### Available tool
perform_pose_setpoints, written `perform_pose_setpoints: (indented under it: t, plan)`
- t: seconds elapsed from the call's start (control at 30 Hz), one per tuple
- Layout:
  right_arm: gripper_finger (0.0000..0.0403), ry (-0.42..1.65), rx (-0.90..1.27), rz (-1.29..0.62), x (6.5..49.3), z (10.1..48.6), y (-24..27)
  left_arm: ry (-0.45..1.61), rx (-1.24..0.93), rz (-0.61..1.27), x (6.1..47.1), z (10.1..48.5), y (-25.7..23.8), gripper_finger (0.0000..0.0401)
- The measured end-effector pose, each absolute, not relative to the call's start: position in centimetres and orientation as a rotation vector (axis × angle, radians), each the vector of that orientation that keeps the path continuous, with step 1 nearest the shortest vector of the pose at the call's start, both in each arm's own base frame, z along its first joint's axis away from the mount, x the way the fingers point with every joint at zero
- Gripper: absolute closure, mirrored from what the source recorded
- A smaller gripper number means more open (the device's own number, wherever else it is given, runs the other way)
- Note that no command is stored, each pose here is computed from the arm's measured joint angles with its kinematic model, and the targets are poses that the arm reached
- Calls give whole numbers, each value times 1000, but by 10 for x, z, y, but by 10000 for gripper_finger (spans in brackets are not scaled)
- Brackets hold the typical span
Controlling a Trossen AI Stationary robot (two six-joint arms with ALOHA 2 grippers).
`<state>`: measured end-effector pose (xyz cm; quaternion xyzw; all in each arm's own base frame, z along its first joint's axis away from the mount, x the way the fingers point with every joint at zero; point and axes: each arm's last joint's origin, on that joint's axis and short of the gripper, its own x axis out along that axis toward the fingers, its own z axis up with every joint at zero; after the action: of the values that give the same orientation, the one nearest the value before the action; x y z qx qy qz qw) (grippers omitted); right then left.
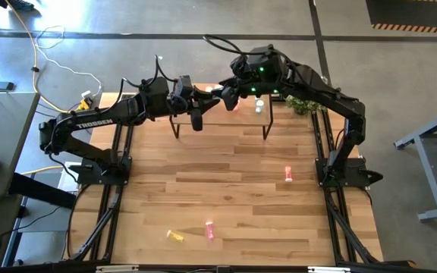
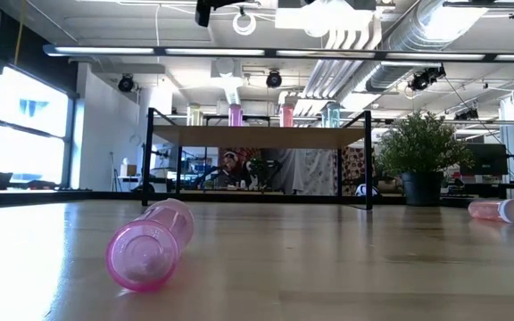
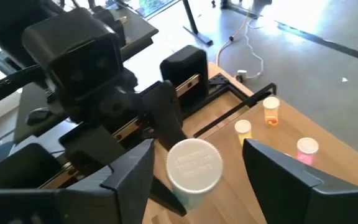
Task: Pick and place medicine bottles onto shelf by color
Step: Put the blue pill bottle on the shelf aligned with other blue pill bottles
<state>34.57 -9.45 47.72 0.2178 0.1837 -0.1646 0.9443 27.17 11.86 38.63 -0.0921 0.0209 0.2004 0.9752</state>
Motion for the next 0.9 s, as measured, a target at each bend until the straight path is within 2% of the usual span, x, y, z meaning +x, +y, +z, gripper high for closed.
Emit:
perform_pose_setpoints:
  t: [0.43,0.57,0.9]
  plan:
    - [283,375,443,-338,346,477,-94,43,-186,404,272,386,119,315]
    - [295,375,444,-338,346,477,-94,43,-186,404,272,386,119,305]
    - [294,373,443,-337,345,478,-94,55,-131,406,272,386,119,267]
